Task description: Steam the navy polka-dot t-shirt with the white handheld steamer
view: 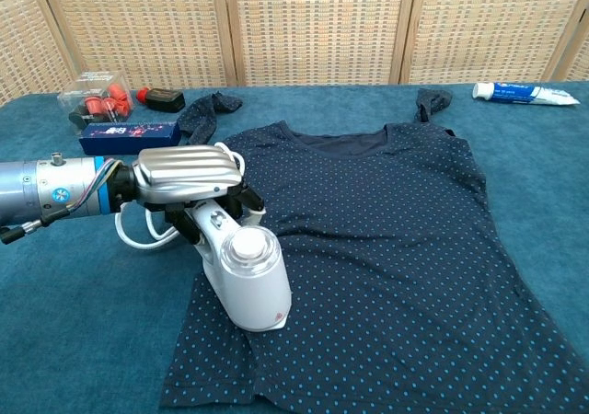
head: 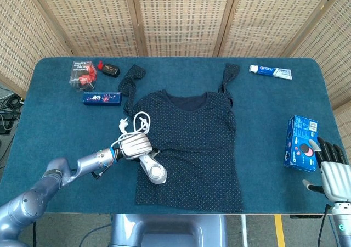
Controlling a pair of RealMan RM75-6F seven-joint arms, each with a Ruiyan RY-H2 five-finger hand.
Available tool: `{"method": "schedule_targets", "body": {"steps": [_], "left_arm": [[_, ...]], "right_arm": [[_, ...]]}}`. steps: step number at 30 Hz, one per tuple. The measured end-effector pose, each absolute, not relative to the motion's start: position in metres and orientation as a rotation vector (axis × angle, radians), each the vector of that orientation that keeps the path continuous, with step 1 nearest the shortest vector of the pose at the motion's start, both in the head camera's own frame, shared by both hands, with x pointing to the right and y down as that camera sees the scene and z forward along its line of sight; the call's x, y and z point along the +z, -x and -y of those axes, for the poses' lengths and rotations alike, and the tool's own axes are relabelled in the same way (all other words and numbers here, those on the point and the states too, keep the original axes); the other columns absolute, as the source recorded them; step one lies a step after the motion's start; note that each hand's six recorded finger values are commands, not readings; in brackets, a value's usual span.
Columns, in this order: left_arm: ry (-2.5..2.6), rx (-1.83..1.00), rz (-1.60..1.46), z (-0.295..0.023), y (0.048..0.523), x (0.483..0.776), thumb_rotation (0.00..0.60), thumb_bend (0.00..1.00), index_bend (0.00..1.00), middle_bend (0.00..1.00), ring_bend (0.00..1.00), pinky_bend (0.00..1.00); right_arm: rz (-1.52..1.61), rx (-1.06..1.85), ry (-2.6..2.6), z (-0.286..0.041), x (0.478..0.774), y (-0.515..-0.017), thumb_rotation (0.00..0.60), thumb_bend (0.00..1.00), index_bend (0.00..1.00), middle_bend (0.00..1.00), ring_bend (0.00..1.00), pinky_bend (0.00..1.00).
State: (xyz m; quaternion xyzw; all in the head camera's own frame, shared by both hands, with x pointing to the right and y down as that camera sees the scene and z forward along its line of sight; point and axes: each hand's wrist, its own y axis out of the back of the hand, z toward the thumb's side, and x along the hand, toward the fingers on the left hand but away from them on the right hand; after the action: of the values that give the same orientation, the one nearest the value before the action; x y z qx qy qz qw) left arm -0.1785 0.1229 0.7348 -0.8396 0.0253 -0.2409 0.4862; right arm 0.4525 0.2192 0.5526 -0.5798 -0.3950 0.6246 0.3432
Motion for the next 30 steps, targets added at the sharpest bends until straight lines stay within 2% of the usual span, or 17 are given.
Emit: {"method": "schedule_targets", "body": {"steps": [19, 24, 30], "left_arm": [[2.133, -0.451, 0.019, -0.164, 0.157, 0.725, 0.600, 0.68, 1.00, 0.92, 0.83, 1.00], [2.093, -0.459, 0.033, -0.162, 0.151, 0.729, 0.600, 0.68, 1.00, 0.92, 0.83, 1.00], [2.007, -0.505, 0.020, -0.143, 0.150, 0.736, 0.600, 0.68, 1.00, 0.92, 0.83, 1.00]], "right_arm": [[1.036, 1.617, 1.503, -0.220, 0.549, -0.453, 0.600, 0.00, 0.06, 0.00, 0.00, 0.00], [1.034, 1.615, 1.503, -0.220, 0.549, -0.453, 0.600, 0.00, 0.06, 0.00, 0.00, 0.00], [1.045, 1.613, 1.497, -0.220, 0.547, -0.454, 0.600, 0.00, 0.06, 0.00, 0.00, 0.00]]}}
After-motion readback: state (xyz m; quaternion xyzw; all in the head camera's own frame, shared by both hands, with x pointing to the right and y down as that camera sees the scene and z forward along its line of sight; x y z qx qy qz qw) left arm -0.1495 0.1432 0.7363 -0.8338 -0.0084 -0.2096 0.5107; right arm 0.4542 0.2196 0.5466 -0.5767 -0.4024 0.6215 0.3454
